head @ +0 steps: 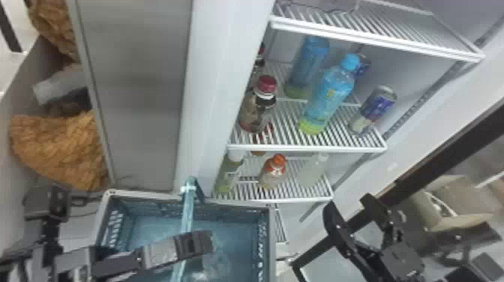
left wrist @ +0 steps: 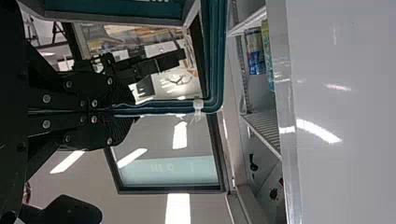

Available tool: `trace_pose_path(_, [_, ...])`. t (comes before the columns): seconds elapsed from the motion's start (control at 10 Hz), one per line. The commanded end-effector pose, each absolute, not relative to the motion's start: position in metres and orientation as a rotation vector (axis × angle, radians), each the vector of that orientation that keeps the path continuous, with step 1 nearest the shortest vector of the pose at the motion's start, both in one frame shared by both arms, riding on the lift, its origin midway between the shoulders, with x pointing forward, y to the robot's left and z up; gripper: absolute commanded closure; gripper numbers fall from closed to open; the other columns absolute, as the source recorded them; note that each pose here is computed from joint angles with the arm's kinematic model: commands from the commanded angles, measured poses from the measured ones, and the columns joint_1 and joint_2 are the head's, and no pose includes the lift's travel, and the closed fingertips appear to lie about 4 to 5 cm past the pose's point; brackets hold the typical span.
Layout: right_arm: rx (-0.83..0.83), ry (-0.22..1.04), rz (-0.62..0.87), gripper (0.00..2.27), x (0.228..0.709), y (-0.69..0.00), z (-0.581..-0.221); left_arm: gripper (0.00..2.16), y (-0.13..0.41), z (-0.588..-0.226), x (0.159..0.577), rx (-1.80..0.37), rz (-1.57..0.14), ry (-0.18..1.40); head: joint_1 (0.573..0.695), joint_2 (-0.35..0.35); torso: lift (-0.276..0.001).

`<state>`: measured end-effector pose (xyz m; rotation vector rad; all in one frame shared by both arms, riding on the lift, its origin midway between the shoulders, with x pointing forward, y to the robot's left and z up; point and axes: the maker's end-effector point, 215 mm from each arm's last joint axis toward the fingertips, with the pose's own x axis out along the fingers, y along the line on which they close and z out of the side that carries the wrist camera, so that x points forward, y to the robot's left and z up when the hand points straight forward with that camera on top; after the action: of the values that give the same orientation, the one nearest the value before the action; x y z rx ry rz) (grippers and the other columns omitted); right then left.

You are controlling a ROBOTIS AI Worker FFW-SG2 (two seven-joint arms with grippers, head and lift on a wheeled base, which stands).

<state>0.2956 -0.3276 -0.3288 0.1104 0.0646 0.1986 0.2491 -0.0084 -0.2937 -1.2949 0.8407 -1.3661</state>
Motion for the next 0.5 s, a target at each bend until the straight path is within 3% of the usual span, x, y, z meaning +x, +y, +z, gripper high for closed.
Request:
trace_pose_path(0.0, [0.101,0.053,0.206,0.12,0.304,-0.323,-0.327,1.21,-0.009,-0.294,0.249,-1.295,-1.368,0.841,0.695,-0.350,0.000])
trace_pose_path(0.4, [0.084,-0.005,0.229,0.12,0.341,-0.310,-0.321,1.21,-0.010,-0.292,0.250,-1.293,-1.374,0.837,0.695,-0.350,0.000])
